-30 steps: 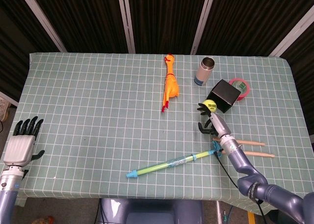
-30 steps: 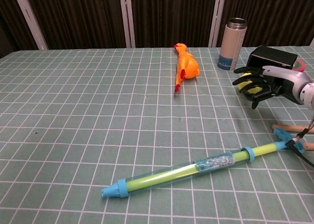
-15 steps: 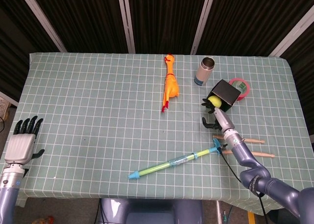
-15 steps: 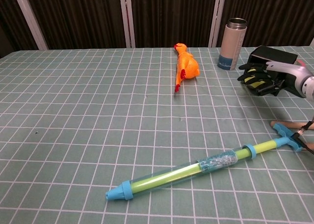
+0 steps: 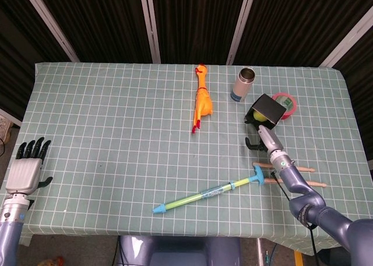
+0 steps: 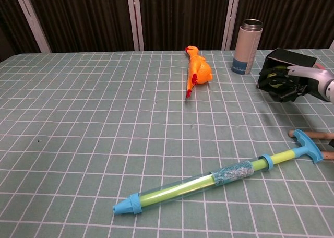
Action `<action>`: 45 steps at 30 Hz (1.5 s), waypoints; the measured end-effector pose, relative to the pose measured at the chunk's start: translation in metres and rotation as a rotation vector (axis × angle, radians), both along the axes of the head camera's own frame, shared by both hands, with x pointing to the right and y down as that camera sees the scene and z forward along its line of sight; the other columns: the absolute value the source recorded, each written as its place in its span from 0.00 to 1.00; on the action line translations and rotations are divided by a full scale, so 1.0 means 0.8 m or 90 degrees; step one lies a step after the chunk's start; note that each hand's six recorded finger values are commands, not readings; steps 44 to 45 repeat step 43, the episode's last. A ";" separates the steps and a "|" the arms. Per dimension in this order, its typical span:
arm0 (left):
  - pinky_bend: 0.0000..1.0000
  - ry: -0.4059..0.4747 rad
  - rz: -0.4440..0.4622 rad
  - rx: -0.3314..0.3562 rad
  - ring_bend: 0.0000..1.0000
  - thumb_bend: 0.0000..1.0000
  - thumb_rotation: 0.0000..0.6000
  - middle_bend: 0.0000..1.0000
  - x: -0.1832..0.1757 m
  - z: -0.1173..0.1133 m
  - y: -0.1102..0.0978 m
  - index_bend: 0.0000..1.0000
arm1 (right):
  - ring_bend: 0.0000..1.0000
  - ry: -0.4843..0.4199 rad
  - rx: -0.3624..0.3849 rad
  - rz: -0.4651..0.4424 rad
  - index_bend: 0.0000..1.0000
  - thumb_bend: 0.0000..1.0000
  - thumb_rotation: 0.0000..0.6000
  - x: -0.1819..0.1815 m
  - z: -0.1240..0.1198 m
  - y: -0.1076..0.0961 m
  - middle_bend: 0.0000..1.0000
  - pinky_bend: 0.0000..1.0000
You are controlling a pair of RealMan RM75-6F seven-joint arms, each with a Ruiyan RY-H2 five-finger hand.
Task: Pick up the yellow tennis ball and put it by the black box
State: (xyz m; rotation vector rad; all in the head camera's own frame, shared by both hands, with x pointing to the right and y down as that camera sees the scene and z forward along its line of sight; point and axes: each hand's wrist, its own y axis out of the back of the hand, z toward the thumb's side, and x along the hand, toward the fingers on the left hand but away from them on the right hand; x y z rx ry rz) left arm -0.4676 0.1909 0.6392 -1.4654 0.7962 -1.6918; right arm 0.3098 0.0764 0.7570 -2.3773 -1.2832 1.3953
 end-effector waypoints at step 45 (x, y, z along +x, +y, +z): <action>0.00 0.094 0.055 0.065 0.00 0.15 1.00 0.00 0.015 -0.071 0.032 0.00 | 0.00 0.311 0.318 -0.162 0.00 0.48 1.00 0.059 -0.213 0.174 0.00 0.00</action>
